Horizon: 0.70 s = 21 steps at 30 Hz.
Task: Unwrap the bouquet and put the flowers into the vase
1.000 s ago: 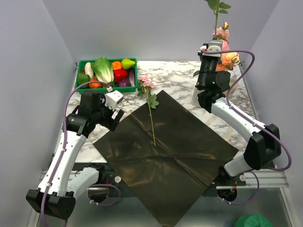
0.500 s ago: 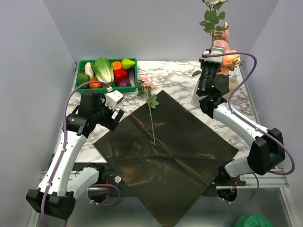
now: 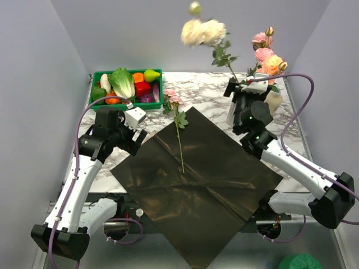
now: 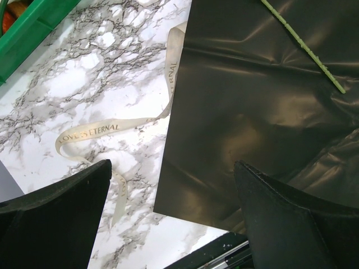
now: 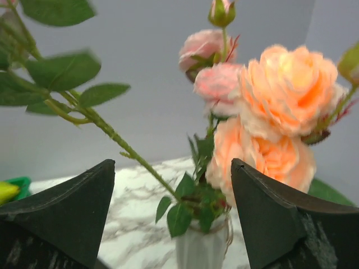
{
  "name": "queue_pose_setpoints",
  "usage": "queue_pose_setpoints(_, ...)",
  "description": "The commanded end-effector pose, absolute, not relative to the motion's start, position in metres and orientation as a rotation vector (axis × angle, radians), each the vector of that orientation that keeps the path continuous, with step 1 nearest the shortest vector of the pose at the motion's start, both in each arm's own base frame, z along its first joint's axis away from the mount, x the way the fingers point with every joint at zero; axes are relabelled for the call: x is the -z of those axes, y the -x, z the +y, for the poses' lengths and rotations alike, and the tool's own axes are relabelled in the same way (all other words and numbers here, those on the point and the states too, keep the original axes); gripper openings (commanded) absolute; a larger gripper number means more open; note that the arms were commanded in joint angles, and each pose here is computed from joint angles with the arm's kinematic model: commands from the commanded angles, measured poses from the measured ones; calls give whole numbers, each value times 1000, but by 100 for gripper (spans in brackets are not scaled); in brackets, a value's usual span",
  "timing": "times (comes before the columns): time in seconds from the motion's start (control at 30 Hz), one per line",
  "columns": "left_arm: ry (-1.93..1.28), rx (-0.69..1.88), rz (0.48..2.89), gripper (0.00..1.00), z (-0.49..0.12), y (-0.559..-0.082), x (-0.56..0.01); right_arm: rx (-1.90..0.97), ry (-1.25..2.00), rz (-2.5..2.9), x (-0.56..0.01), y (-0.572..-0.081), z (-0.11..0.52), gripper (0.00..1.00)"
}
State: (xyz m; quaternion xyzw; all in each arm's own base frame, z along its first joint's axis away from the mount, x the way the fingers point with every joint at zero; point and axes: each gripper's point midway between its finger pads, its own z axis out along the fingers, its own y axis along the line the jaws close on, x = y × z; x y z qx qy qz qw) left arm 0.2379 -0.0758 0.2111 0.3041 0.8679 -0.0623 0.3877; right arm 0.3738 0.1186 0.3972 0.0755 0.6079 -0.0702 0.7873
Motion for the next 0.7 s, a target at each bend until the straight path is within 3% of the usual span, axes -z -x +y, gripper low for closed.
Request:
queue_pose_setpoints(0.0, -753, 173, 2168, 99, -77, -237, -225, 147, -245, 1491, -339, -350, 123, 91)
queue_pose_setpoints(0.17, -755, 181, 2171, 99, -78, -234, -225, 73, -374, 1563, -322, -339, 118, 81)
queue_pose_setpoints(0.3, -753, 177, 2157, 99, -77, -233, -228, -6, -442, 1534, -347, -332, 115, 72)
queue_pose_setpoints(0.43, -753, 176, 2154, 99, -77, -231, -229, -125, -382, 1559, -351, -326, 132, 71)
queue_pose_setpoints(0.57, -755, 176, 2158, 99, -77, -231, -227, -148, -278, 1526, -346, -316, 155, 59)
queue_pose_setpoints(0.67, -761, 171, 2158, 99, -76, -230, -226, -115, -212, 1500, -339, -303, 167, 59)
